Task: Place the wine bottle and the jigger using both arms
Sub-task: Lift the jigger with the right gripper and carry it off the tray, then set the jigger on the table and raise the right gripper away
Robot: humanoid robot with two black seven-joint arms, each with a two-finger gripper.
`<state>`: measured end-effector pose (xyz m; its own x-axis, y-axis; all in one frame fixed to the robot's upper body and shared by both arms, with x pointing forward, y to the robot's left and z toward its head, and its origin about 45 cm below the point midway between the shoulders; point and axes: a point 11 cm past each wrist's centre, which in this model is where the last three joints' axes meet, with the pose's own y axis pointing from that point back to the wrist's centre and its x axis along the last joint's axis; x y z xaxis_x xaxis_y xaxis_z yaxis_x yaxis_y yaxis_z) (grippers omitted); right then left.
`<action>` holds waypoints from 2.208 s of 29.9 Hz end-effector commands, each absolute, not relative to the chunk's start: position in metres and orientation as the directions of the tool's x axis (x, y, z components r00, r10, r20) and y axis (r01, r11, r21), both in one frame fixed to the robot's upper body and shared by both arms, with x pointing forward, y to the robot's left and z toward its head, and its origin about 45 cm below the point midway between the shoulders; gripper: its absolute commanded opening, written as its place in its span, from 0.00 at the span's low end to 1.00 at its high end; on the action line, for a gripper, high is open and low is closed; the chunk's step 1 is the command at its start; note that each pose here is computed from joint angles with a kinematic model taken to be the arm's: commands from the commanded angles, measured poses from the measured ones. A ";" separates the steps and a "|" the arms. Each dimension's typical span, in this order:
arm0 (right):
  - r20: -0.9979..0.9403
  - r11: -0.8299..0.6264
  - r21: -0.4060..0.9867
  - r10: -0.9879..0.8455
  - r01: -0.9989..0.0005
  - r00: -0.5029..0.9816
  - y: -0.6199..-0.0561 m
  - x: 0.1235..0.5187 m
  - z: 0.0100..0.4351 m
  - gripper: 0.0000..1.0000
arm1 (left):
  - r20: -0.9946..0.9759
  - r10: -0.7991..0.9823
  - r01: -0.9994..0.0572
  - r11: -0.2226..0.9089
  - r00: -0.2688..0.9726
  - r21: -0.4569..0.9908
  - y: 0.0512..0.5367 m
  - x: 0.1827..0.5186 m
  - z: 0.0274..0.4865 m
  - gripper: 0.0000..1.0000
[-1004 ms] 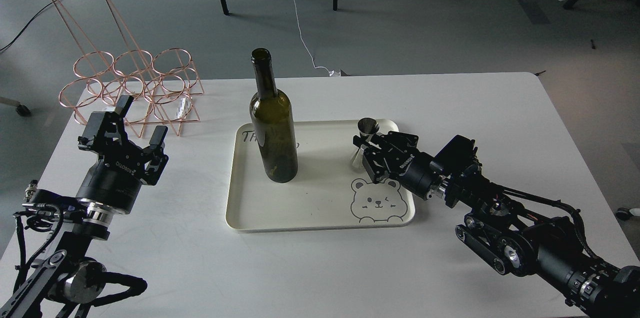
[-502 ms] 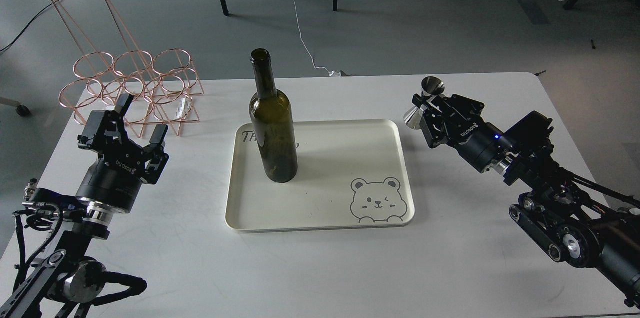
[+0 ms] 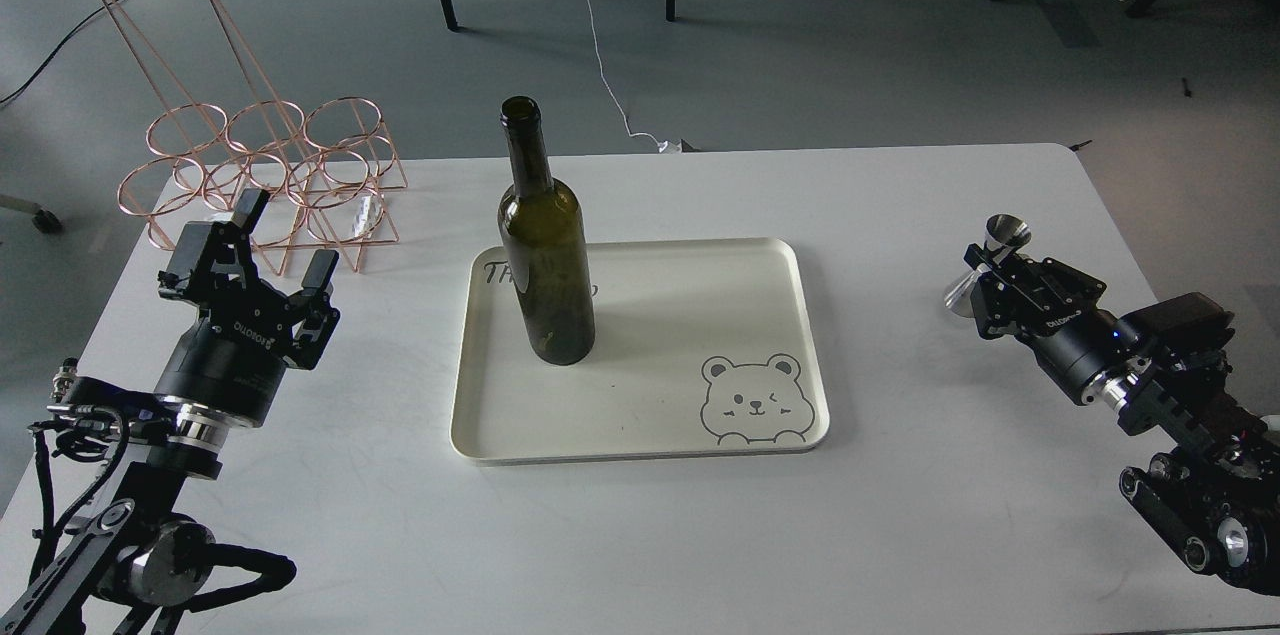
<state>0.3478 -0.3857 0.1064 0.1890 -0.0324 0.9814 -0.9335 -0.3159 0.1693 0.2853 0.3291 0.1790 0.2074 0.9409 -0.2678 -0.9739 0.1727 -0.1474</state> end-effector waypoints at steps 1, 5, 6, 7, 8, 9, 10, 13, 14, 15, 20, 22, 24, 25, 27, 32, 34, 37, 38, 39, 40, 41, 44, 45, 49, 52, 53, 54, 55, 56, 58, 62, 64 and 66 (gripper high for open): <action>0.978 -0.293 0.183 -0.039 -0.938 0.203 -0.392 0.345 0.102 0.22 | -0.268 0.941 -0.974 0.173 0.207 -0.147 0.329 0.285 0.179 0.98; 0.976 -0.294 0.189 -0.051 -0.937 0.213 -0.385 0.345 0.095 0.22 | -0.268 0.941 -0.974 0.173 0.208 -0.149 0.329 0.286 0.179 0.98; 0.975 -0.297 0.188 -0.056 -0.936 0.214 -0.383 0.345 0.094 0.22 | -0.268 0.941 -0.974 0.173 0.208 -0.149 0.329 0.286 0.179 0.98; 0.975 -0.299 0.187 -0.060 -0.936 0.214 -0.380 0.345 0.093 0.22 | -0.266 0.941 -0.974 0.173 0.208 -0.148 0.329 0.286 0.180 0.98; 0.975 -0.300 0.188 -0.062 -0.935 0.215 -0.379 0.345 0.093 0.23 | -0.268 0.941 -0.974 0.173 0.208 -0.149 0.329 0.286 0.179 0.98; 0.974 -0.303 0.188 -0.065 -0.934 0.217 -0.377 0.345 0.092 0.23 | -0.268 0.941 -0.974 0.173 0.208 -0.149 0.329 0.286 0.179 0.98; 0.974 -0.306 0.187 -0.069 -0.934 0.218 -0.375 0.345 0.091 0.24 | -0.268 0.941 -0.974 0.173 0.208 -0.149 0.329 0.286 0.179 0.98; 0.973 -0.311 0.182 -0.076 -0.933 0.216 -0.370 0.346 0.090 0.24 | -0.268 0.941 -0.974 0.173 0.208 -0.149 0.329 0.286 0.179 0.98; 0.973 -0.312 0.183 -0.076 -0.932 0.217 -0.370 0.346 0.090 0.24 | -0.268 0.941 -0.974 0.173 0.208 -0.149 0.329 0.286 0.179 0.98; 0.973 -0.314 0.184 -0.074 -0.931 0.217 -0.369 0.346 0.090 0.24 | -0.268 0.941 -0.974 0.173 0.208 -0.149 0.329 0.286 0.179 0.98; 0.973 -0.313 0.187 -0.071 -0.931 0.219 -0.371 0.346 0.090 0.26 | -0.266 0.941 -0.973 0.174 0.209 -0.150 0.329 0.286 0.180 0.98; 0.973 -0.313 0.187 -0.070 -0.931 0.219 -0.371 0.345 0.090 0.29 | -0.266 0.941 -0.973 0.174 0.209 -0.150 0.329 0.286 0.180 0.98; 0.974 -0.313 0.186 -0.069 -0.931 0.218 -0.371 0.346 0.091 0.37 | -0.267 0.941 -0.973 0.173 0.209 -0.150 0.329 0.286 0.180 0.98; 0.973 -0.313 0.186 -0.069 -0.931 0.218 -0.372 0.346 0.091 0.39 | -0.267 0.941 -0.973 0.174 0.209 -0.152 0.329 0.287 0.180 0.98; 0.973 -0.313 0.188 -0.067 -0.931 0.219 -0.372 0.345 0.091 0.45 | -0.266 0.941 -0.973 0.174 0.210 -0.151 0.329 0.286 0.180 0.98; 0.974 -0.318 0.182 -0.069 -0.930 0.215 -0.370 0.347 0.092 0.68 | -0.265 0.940 -0.971 0.177 0.215 -0.158 0.328 0.287 0.183 0.98; 0.975 -0.324 0.175 -0.074 -0.930 0.209 -0.368 0.348 0.094 0.84 | -0.265 0.940 -0.971 0.178 0.216 -0.159 0.328 0.287 0.183 0.98; 0.976 -0.332 0.169 -0.074 -0.928 0.204 -0.367 0.347 0.096 0.93 | -0.266 0.940 -0.971 0.178 0.215 -0.158 0.328 0.286 0.183 0.98; 0.976 -0.340 0.169 -0.073 -0.925 0.205 -0.365 0.346 0.096 0.94 | -0.266 0.940 -0.971 0.178 0.215 -0.158 0.328 0.286 0.183 0.98; 0.977 -0.346 0.170 -0.060 -0.923 0.203 -0.368 0.345 0.099 0.94 | -0.266 0.940 -0.971 0.178 0.216 -0.159 0.327 0.287 0.183 0.98; 0.978 -0.347 0.174 -0.044 -0.921 0.202 -0.374 0.344 0.102 0.94 | -0.266 0.939 -0.970 0.180 0.218 -0.162 0.327 0.287 0.184 0.98; 0.978 -0.346 0.188 -0.021 -0.919 0.208 -0.383 0.339 0.104 0.94 | -0.267 0.938 -0.970 0.181 0.220 -0.164 0.326 0.287 0.184 0.98; 0.975 -0.352 0.214 0.016 -0.911 0.223 -0.396 0.327 0.106 0.94 | -0.267 0.938 -0.970 0.180 0.219 -0.164 0.326 0.287 0.184 0.98; 0.973 -0.350 0.222 0.026 -0.910 0.228 -0.402 0.323 0.107 0.94 | -0.267 0.938 -0.970 0.182 0.220 -0.162 0.326 0.287 0.184 0.98; 0.964 -0.333 0.264 0.078 -0.905 0.253 -0.431 0.301 0.115 0.94 | -0.268 0.938 -0.970 0.181 0.220 -0.161 0.326 0.286 0.184 0.98; 0.964 -0.309 0.261 0.039 -0.914 0.262 -0.447 0.287 0.126 0.94 | -0.269 0.938 -0.970 0.180 0.220 -0.163 0.326 0.286 0.184 0.98; 0.967 -0.302 0.246 0.006 -0.921 0.256 -0.450 0.285 0.132 0.94 | -0.270 0.938 -0.970 0.181 0.220 -0.161 0.326 0.286 0.183 0.98; 0.967 -0.302 0.225 -0.044 -0.926 0.250 -0.448 0.283 0.139 0.94 | -0.270 0.937 -0.970 0.182 0.221 -0.161 0.325 0.286 0.183 0.98; 0.962 -0.312 0.209 -0.106 -0.927 0.252 -0.440 0.280 0.144 0.94 | -0.271 0.936 -0.970 0.183 0.222 -0.161 0.325 0.286 0.183 0.98; 0.953 -0.321 0.193 -0.164 -0.927 0.255 -0.434 0.279 0.150 0.94 | -0.271 0.937 -0.970 0.182 0.221 -0.161 0.325 0.286 0.183 0.98; 0.918 -0.325 0.145 -0.309 -0.935 0.250 -0.421 0.279 0.171 0.94 | -0.274 0.934 -0.969 0.189 0.227 -0.157 0.322 0.285 0.182 0.98; 0.786 -0.328 0.022 -0.579 -0.944 0.219 -0.385 0.292 0.219 0.95 | -0.274 0.931 -0.966 0.201 0.240 -0.163 0.318 0.285 0.184 0.98; 0.716 -0.325 -0.048 -0.671 -0.945 0.194 -0.369 0.306 0.242 0.95 | -0.273 0.932 -0.966 0.201 0.240 -0.162 0.318 0.285 0.184 0.98; 0.648 -0.313 -0.109 -0.742 -0.944 0.171 -0.358 0.322 0.263 0.95 | -0.273 0.931 -0.966 0.202 0.241 -0.164 0.318 0.285 0.184 0.98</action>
<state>0.3022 -0.3758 0.2324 0.1976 -0.6318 0.7495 -0.9458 -0.3238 -0.0236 0.2849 0.3178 0.1836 0.2400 0.9312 -0.2745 -0.9660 0.2010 -0.1627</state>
